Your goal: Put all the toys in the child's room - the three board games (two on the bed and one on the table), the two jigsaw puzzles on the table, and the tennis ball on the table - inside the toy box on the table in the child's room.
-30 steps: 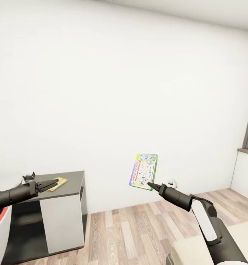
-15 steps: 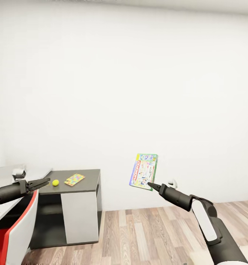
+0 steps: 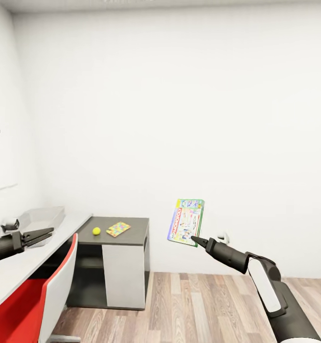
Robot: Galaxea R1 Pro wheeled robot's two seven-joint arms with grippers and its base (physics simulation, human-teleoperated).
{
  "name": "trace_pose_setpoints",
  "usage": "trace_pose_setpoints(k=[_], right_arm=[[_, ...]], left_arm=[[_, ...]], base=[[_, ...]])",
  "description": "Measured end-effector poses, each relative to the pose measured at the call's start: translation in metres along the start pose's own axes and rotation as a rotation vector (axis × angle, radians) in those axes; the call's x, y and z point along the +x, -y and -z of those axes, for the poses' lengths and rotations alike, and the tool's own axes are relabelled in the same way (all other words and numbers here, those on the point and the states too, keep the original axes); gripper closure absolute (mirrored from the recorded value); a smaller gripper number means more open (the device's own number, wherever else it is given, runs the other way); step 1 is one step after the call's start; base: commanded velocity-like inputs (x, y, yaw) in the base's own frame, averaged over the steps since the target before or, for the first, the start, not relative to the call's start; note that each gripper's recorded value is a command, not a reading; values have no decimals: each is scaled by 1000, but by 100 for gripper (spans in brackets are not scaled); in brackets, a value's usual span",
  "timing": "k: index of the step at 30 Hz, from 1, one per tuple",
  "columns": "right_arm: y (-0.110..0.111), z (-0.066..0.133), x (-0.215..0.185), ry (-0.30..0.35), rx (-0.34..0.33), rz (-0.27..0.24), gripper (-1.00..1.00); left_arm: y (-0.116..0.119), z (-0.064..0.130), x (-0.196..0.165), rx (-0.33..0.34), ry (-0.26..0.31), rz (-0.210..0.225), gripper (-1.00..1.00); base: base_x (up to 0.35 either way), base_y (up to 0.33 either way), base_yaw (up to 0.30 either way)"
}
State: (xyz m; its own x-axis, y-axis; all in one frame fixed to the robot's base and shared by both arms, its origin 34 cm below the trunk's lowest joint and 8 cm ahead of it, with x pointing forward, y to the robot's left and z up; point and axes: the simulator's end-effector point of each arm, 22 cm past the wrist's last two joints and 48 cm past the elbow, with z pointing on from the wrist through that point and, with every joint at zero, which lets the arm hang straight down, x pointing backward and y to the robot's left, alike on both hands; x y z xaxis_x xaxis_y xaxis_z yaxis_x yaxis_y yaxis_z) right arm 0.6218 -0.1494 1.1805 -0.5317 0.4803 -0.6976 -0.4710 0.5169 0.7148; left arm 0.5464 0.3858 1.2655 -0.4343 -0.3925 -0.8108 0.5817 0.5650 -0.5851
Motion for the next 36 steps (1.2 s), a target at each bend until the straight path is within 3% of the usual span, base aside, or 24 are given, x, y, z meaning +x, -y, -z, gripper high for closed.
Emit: trace_pose_setpoints(k=[16, 24, 36], right_arm=[[-9, 4, -3, -1, 0, 1, 100], [-27, 6, -15, 23, -28, 37, 100], [-28, 6, -14, 21, -27, 42, 100]], left_arm=[[8, 1, -2, 2, -7, 3, -100], [8, 1, -2, 2, -9, 3, -100], [9, 1, -3, 7, -2, 5, -100]], base=[[0, 0, 287], [0, 0, 53], [0, 0, 241]])
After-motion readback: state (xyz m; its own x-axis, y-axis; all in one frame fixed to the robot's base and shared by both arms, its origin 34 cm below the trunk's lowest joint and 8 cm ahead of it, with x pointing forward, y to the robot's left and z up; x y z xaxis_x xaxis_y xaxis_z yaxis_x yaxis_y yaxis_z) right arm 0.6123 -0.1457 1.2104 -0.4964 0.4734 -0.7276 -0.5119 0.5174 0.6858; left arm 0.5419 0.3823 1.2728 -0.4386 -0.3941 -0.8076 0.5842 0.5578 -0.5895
